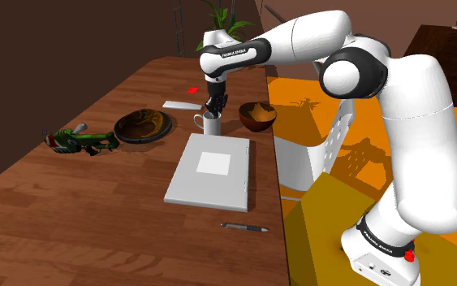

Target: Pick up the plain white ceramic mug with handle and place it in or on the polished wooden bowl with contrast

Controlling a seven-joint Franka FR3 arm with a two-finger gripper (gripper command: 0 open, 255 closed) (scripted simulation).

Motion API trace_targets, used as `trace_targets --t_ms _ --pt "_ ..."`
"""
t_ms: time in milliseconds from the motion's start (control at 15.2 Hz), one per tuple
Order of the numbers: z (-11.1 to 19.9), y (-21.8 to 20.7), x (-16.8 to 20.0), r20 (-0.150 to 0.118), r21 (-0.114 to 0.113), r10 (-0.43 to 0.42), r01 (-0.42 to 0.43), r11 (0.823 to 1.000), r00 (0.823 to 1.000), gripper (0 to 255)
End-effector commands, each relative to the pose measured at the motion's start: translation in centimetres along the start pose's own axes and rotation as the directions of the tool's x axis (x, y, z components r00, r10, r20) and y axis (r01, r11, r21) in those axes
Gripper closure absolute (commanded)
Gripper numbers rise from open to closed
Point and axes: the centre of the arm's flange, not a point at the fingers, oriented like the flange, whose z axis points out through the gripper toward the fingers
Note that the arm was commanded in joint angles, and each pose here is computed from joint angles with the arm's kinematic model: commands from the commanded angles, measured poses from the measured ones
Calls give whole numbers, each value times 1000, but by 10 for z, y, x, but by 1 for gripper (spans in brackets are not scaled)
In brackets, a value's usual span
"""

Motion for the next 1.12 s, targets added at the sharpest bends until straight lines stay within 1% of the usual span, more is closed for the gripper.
trace_targets --t_ms 0,396,1056 --pt "0 0 0 0 0 0 0 1000 1000 255" --pt "0 0 0 0 0 0 0 1000 1000 255" --pt "-53 -1 -4 0 0 0 0 1000 1000 255"
